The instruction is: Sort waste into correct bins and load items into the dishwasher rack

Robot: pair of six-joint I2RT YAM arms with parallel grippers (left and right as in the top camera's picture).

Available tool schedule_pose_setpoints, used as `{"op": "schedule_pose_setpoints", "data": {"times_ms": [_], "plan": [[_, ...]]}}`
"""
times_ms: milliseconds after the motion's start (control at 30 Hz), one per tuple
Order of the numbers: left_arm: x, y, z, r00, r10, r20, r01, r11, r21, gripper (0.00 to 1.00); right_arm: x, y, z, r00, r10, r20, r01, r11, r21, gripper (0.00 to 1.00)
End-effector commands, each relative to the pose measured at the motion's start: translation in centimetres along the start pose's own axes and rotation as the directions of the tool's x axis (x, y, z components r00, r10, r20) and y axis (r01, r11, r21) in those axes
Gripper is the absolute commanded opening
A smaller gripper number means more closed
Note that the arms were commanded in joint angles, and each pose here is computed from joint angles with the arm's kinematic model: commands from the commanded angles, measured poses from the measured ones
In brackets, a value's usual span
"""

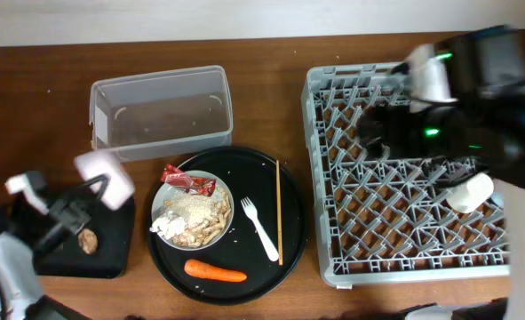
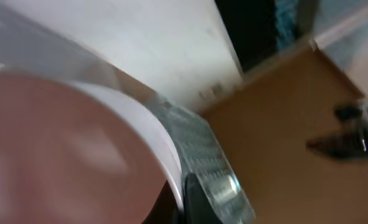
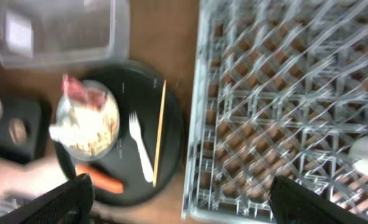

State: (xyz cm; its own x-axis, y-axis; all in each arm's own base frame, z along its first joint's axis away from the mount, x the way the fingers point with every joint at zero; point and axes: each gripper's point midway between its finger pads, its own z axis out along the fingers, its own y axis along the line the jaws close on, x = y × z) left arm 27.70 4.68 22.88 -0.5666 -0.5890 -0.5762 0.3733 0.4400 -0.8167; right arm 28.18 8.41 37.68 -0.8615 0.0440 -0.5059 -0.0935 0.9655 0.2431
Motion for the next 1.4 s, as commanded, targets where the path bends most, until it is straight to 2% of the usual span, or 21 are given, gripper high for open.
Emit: {"op": "schedule_pose_setpoints", "data": {"times_ms": [0,33,100,133,200,233,333,400,533,633,767,867,967,1067,1100,1133,1167,1233,1267,1333,1367], "plan": [[0.2,-6.4,6.5,0.946,0.276,-0.170,-0.229,0.940,0.252,0.00,-1.4,-3.2,-5.0,0.977,0.115,0.180,-0.125,0.991,0.043,0.96],[0.5,-7.9,8.7,0.884,0.427,-0.188,-0.349,0.873,0.341,0.00,-1.3,-3.8,-5.7,0.970,0.132,0.202,-0.145,0.988,0.051,0.96],[-1.1,-8.1,14.2,0.842,0.473,-0.260,-0.411,0.874,0.261,0.00,-1.0,-3.9,-6.7,0.963,0.136,0.233,-0.152,0.987,0.053,0.97],[-1.8,-9.1,15.3,0.850,0.467,-0.243,-0.407,0.876,0.260,0.00,-0.9,-3.9,-6.9,0.962,0.135,0.237,-0.151,0.987,0.053,0.97],[-2.1,-16.7,20.1,0.874,0.467,-0.139,-0.392,0.843,0.368,0.00,-0.9,-4.0,-7.0,0.960,0.142,0.239,-0.159,0.986,0.055,0.97],[0.6,-19.3,23.1,0.896,0.422,-0.139,-0.346,0.860,0.375,0.00,-1.0,-4.5,-7.0,0.956,0.159,0.247,-0.181,0.981,0.071,0.97],[5.8,-20.8,27.3,0.921,0.322,-0.217,-0.220,0.893,0.392,0.00,-1.2,-6.7,-7.6,0.934,0.223,0.279,-0.263,0.958,0.114,0.98],[10.8,-22.2,30.9,0.930,0.207,-0.303,-0.039,0.877,0.478,0.00,-1.2,-8.5,-8.0,0.915,0.270,0.300,-0.323,0.936,0.141,0.99],[19.9,-21.2,35.0,0.869,-0.048,-0.493,0.304,0.837,0.455,0.00,-1.2,-9.4,-8.3,0.905,0.290,0.313,-0.350,0.924,0.155,0.98],[24.2,-19.9,36.2,0.819,-0.137,-0.557,0.402,0.831,0.386,0.00,-1.1,-9.4,-8.3,0.905,0.290,0.312,-0.350,0.924,0.156,0.98],[25.6,-18.4,36.6,0.774,-0.222,-0.594,0.468,0.832,0.299,0.00,-1.1,-9.4,-8.2,0.905,0.291,0.309,-0.350,0.924,0.156,0.98],[26.1,-14.6,37.4,0.740,-0.316,-0.593,0.482,0.865,0.141,0.00,-1.1,-9.4,-8.2,0.905,0.291,0.309,-0.350,0.924,0.156,0.98],[23.7,-12.5,37.8,0.781,-0.327,-0.532,0.460,0.877,0.136,0.00,-1.1,-9.4,-8.2,0.905,0.291,0.309,-0.350,0.924,0.156,0.99],[23.4,-10.4,38.0,0.781,-0.359,-0.511,0.454,0.888,0.070,0.02,-1.1,-9.4,-8.2,0.905,0.291,0.309,-0.350,0.924,0.156,0.98],[23.5,-10.4,38.0,0.781,-0.359,-0.512,0.454,0.888,0.070,0.06,-1.1,-9.4,-8.2,0.905,0.291,0.309,-0.350,0.924,0.156,0.98],[23.5,-10.5,38.0,0.780,-0.358,-0.514,0.454,0.888,0.070,0.19,-1.1,-9.4,-8.2,0.905,0.291,0.309,-0.350,0.924,0.156,0.98],[23.5,-10.5,38.0,0.781,-0.355,-0.514,0.452,0.889,0.072,0.37,-1.1,-9.4,-8.2,0.905,0.291,0.309,-0.350,0.924,0.156,0.98],[22.8,-10.4,38.0,0.794,-0.341,-0.502,0.440,0.893,0.089,0.47,-1.1,-9.4,-8.2,0.905,0.291,0.309,-0.350,0.924,0.156,0.98],[22.0,-9.8,37.9,0.809,-0.323,-0.491,0.420,0.902,0.099,0.57,-1.1,-9.4,-8.2,0.905,0.291,0.309,-0.350,0.924,0.156,0.98],[20.8,-9.0,37.6,0.816,-0.305,-0.491,0.405,0.908,0.110,0.65,-1.1,-9.4,-8.2,0.905,0.291,0.309,-0.350,0.924,0.156,0.98],[19.7,-8.3,37.5,0.830,-0.287,-0.477,0.386,0.914,0.121,0.99,-1.1,-9.4,-8.2,0.905,0.291,0.309,-0.350,0.924,0.156,0.98]]}}
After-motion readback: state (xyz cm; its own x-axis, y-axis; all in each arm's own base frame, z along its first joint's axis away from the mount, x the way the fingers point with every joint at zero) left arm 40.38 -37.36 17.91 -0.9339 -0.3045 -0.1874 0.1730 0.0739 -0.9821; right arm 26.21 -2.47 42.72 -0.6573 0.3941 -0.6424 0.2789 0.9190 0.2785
